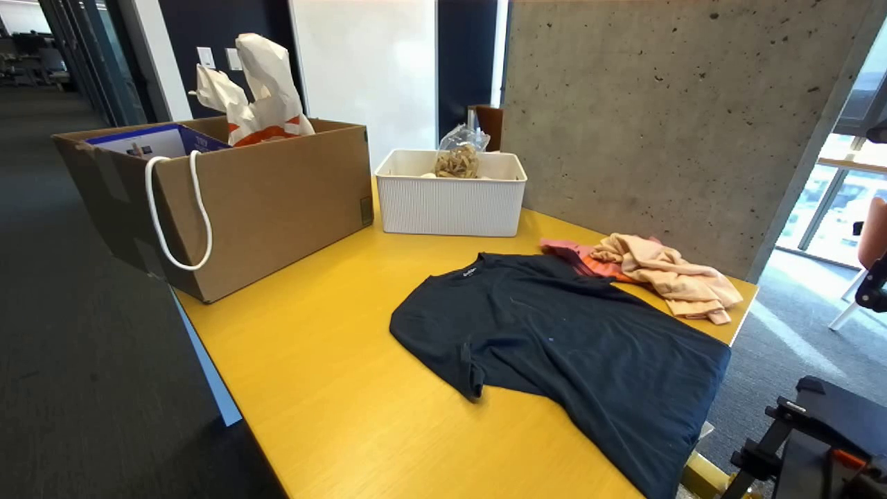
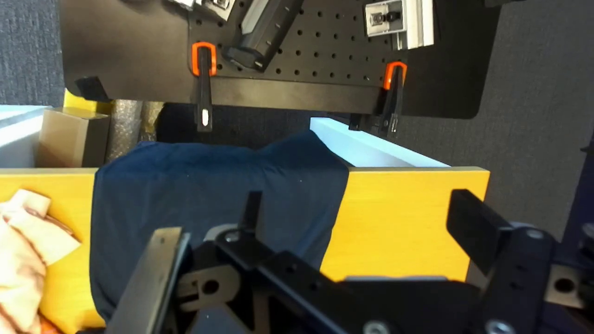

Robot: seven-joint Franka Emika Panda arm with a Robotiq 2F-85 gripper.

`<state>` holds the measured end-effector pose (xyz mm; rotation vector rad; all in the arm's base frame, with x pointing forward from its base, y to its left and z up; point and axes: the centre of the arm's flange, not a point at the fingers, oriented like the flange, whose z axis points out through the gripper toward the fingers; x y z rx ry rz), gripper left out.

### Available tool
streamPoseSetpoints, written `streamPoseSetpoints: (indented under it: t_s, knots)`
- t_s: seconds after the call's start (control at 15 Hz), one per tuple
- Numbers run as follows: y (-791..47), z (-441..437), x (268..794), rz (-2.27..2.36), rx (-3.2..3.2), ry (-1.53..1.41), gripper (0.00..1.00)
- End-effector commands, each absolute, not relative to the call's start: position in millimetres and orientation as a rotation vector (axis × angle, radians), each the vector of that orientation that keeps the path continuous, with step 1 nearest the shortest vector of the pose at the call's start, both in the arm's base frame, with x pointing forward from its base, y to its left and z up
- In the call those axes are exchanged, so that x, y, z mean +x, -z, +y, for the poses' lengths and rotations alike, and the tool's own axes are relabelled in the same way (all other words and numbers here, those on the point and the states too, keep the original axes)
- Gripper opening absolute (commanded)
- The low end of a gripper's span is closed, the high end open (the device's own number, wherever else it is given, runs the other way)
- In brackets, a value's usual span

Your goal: Fold the black shirt multiple times

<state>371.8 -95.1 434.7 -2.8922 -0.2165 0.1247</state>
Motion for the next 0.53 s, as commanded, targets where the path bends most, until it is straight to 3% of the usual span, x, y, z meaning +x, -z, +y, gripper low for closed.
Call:
streamPoseSetpoints:
  t_s: [0.0, 0.47]
  knots:
    - [-421.8, -82.8, 462.6, -0.264, -2.856, -0.2, 1.0]
    - [-352.6, -66.2, 593.5, -0.32, -3.031, -0.112, 1.0]
